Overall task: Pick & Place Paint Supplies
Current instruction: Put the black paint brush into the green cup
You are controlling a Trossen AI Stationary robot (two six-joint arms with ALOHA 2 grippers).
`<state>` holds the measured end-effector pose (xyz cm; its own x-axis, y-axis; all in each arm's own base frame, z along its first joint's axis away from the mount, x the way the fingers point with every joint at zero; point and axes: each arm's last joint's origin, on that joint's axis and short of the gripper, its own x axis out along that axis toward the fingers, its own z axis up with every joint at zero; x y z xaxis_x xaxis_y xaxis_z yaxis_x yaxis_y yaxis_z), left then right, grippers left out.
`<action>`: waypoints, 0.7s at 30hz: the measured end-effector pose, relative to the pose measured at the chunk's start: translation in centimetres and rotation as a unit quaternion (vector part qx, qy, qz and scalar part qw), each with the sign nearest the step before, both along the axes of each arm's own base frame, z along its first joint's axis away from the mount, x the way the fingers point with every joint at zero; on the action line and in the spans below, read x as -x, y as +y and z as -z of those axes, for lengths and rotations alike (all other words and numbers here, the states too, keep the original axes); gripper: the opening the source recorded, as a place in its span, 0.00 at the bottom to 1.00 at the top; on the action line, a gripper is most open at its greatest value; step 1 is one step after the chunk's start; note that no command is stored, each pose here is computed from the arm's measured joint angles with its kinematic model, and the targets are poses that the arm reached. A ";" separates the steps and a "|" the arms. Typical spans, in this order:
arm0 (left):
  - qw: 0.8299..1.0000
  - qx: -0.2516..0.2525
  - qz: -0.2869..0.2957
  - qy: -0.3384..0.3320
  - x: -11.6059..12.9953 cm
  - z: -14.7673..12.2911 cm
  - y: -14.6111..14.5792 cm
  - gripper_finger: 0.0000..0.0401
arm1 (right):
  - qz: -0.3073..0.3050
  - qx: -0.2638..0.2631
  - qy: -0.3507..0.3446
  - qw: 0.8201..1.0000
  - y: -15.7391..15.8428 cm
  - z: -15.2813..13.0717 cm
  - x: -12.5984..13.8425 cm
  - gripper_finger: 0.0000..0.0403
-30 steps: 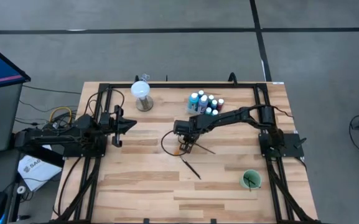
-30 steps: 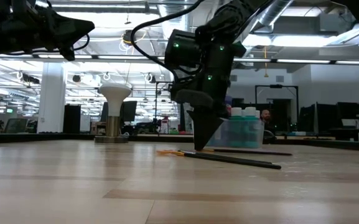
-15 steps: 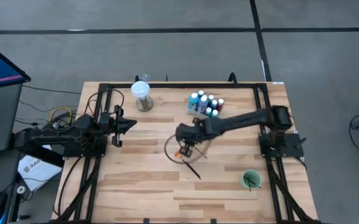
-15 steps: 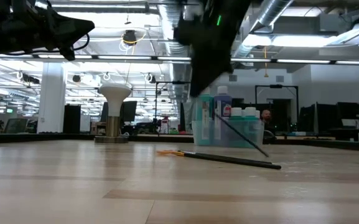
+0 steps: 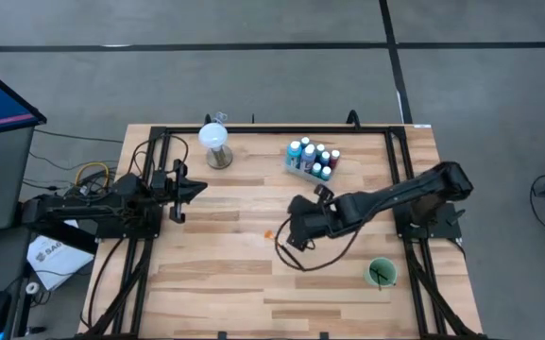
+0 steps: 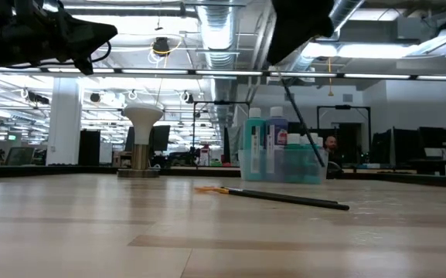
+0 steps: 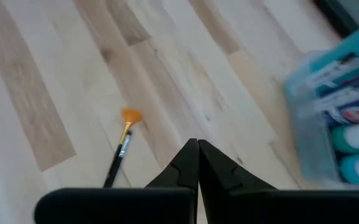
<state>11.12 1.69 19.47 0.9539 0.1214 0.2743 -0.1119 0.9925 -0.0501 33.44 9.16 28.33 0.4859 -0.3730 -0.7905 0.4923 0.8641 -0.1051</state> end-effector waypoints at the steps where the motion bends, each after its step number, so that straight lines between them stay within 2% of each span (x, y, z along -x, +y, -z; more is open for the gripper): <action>1: 1.000 0.000 0.000 0.000 0.0 0.0 0.0 0.00 | 0.002 0.000 -0.002 1.000 0.1 -0.3 0.3 0.00; 16: 1.000 0.000 0.000 -0.001 0.0 0.0 0.0 0.00 | 0.037 -0.007 -0.055 0.998 1.3 -5.3 6.5 0.00; 21: 1.000 0.000 0.000 0.000 0.0 0.0 0.0 0.00 | 0.052 -0.028 -0.069 0.996 1.2 -6.9 9.0 0.00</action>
<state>11.12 1.69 19.47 0.9537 0.1216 0.2752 -0.1120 0.9924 -0.0505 24.44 10.33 35.21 0.5527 -0.3851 -0.7391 0.5864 0.8098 0.0166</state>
